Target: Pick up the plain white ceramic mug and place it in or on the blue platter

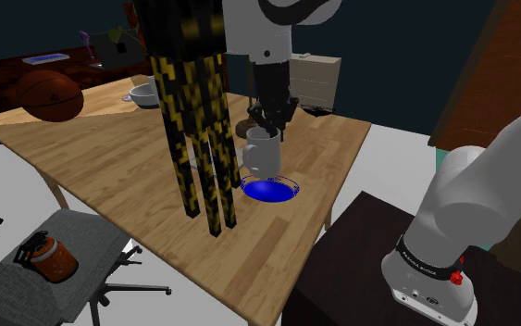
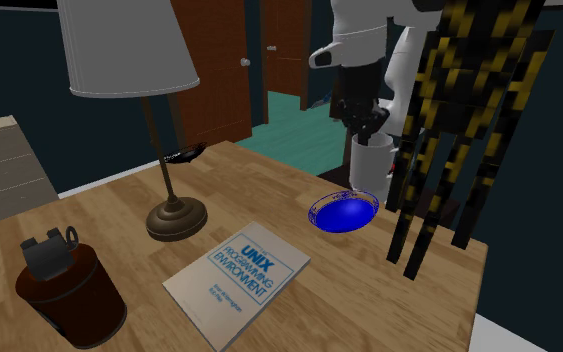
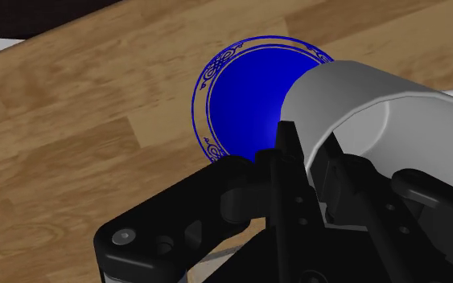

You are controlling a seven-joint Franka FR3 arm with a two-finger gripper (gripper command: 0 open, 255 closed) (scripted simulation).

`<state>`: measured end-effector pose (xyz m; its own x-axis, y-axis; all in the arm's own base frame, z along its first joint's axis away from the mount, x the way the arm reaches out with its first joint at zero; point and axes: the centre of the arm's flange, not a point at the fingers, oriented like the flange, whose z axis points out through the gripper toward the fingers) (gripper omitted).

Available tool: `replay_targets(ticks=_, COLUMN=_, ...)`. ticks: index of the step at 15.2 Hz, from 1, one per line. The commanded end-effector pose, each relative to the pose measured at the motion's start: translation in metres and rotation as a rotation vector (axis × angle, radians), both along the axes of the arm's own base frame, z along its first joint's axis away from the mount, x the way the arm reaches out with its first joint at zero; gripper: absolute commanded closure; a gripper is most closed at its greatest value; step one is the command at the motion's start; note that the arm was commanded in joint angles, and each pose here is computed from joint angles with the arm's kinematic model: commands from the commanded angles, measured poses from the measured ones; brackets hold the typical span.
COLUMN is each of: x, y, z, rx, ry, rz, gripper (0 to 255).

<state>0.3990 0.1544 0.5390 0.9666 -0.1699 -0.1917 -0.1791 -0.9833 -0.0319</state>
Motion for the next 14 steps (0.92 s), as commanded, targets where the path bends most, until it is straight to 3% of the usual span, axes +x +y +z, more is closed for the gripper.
replay_targets(ticks=1, x=0.0, y=0.0, z=-0.011, rx=0.0, ry=0.0, rz=0.0, gripper=255)
replay_targets(ticks=14, x=0.0, y=0.0, z=-0.081, rx=0.0, ry=0.0, rz=0.0, gripper=255)
